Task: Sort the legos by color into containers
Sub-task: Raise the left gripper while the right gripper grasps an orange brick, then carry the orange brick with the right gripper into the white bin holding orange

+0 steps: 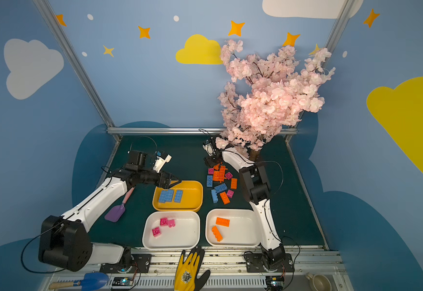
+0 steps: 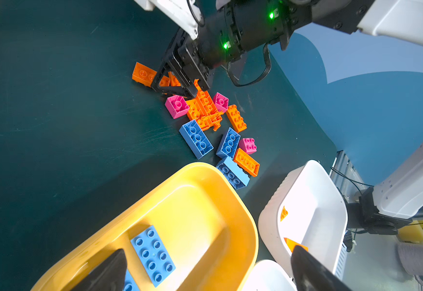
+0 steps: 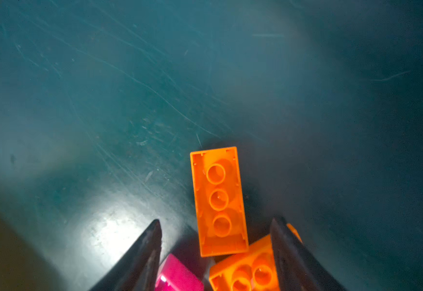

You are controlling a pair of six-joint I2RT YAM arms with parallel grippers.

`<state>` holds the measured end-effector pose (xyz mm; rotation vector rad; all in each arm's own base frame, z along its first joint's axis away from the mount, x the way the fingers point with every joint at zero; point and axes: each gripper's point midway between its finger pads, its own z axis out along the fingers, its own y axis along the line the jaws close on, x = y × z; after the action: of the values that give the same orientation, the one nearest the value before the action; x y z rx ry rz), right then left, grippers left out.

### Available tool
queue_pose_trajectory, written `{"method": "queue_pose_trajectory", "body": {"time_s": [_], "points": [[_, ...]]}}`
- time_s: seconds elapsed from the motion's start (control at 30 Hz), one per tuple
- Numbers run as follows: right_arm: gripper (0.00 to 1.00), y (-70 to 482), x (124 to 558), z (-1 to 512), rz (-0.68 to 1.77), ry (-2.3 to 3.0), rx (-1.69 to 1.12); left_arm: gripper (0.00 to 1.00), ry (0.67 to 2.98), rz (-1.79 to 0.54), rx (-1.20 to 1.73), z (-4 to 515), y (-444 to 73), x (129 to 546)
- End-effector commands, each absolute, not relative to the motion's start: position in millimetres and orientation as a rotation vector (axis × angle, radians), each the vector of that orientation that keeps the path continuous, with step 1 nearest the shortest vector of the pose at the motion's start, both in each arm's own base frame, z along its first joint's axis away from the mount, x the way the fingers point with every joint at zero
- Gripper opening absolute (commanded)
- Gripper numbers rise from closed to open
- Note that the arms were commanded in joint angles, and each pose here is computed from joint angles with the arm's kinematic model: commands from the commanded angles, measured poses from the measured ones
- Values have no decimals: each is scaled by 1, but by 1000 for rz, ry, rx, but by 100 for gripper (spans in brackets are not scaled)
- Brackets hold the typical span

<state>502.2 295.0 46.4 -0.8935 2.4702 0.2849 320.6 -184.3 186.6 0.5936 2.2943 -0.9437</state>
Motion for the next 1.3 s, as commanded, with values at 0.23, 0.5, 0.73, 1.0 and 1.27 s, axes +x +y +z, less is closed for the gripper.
{"method": "queue_pose_trajectory", "body": {"time_s": [0.23, 0.5, 0.73, 1.0, 1.27], "points": [[52, 300, 505, 23, 276, 2515, -931, 100, 2288, -960, 608, 187, -184, 316], [30, 302, 507, 22, 262, 2504, -956, 100, 2284, -989, 618, 186, -186, 315], [20, 317, 511, 76, 337, 2388, -952, 100, 2282, -1004, 626, 187, -188, 315], [21, 323, 471, 166, 453, 2207, -1042, 100, 2273, -1020, 623, 189, -190, 320], [21, 293, 359, 200, 615, 2106, -1249, 100, 2261, -1048, 625, 192, -193, 323]]}}
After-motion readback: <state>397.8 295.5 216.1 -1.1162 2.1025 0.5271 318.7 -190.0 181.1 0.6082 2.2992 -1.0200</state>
